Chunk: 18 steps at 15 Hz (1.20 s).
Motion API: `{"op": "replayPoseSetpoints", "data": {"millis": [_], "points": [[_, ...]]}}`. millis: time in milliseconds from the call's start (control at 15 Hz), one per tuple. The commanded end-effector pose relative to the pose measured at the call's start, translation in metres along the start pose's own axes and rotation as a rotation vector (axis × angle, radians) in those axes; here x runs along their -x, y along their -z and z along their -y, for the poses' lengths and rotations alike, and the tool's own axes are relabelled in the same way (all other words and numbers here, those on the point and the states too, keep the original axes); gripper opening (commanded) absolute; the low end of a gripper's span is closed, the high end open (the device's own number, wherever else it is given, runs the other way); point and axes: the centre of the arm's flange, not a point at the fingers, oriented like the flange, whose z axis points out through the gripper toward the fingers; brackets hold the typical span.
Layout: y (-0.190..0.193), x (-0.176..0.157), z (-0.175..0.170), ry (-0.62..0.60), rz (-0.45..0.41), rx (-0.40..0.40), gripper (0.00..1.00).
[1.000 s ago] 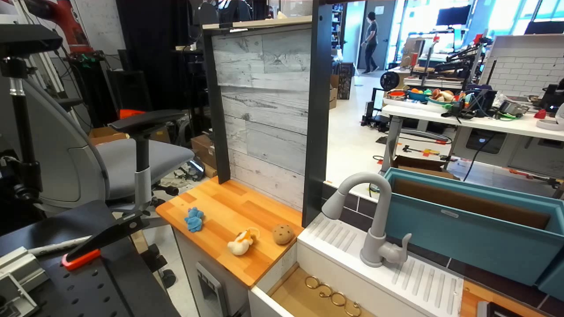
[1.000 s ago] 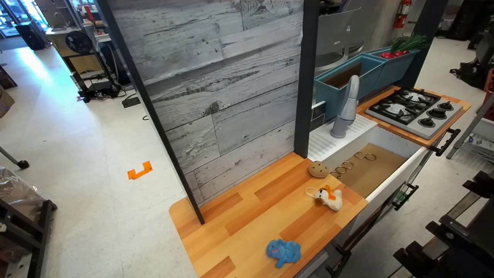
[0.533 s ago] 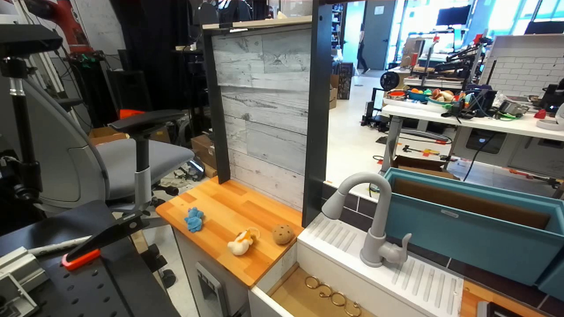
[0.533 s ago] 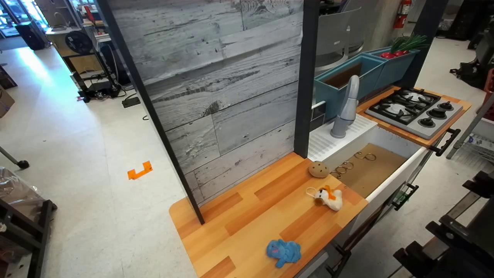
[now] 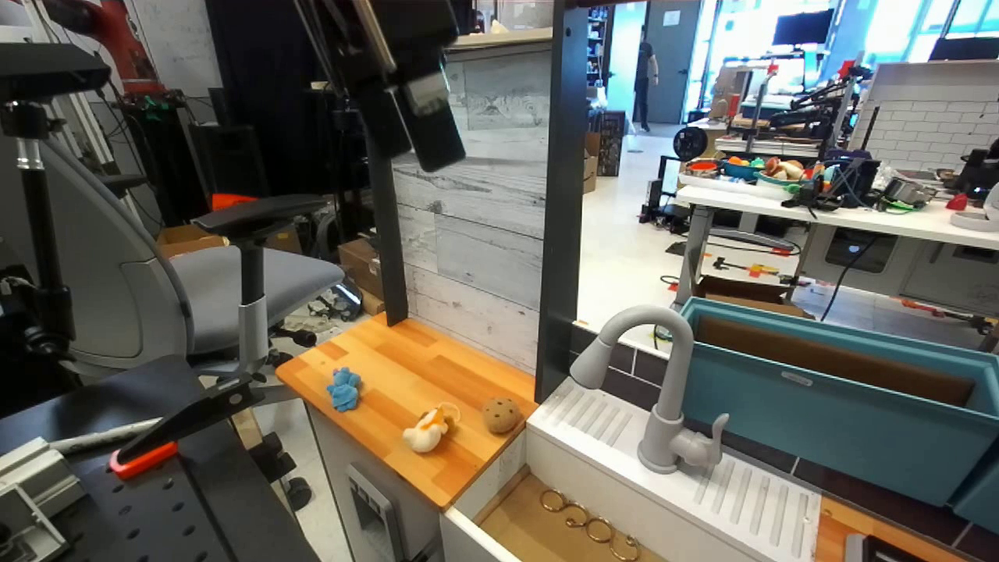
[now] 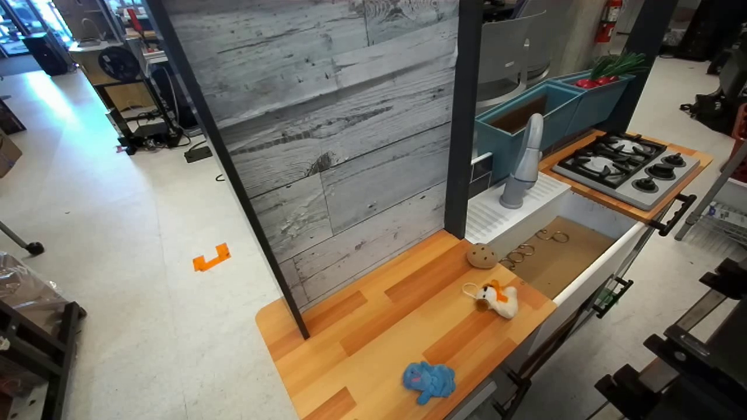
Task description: Push the grey faucet to the center of the sink
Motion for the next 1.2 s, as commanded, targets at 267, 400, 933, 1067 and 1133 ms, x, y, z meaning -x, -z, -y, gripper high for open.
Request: {"op": "replayPoseSetpoints", "data": {"millis": [267,400,933,1067,1133], "points": [[-0.094,-0.052,0.053,0.013,-0.001,0.090,1.00],[-0.116,-0.059,0.064,0.023,-0.012,0.113,1.00],[-0.208,-0.087,0.096,-0.021,0.009,0.146,1.00],[-0.222,-0.095,0.102,-0.015,-0.012,0.167,1.00],[-0.228,-0.099,0.106,-0.011,-0.024,0.179,1.00]]}}
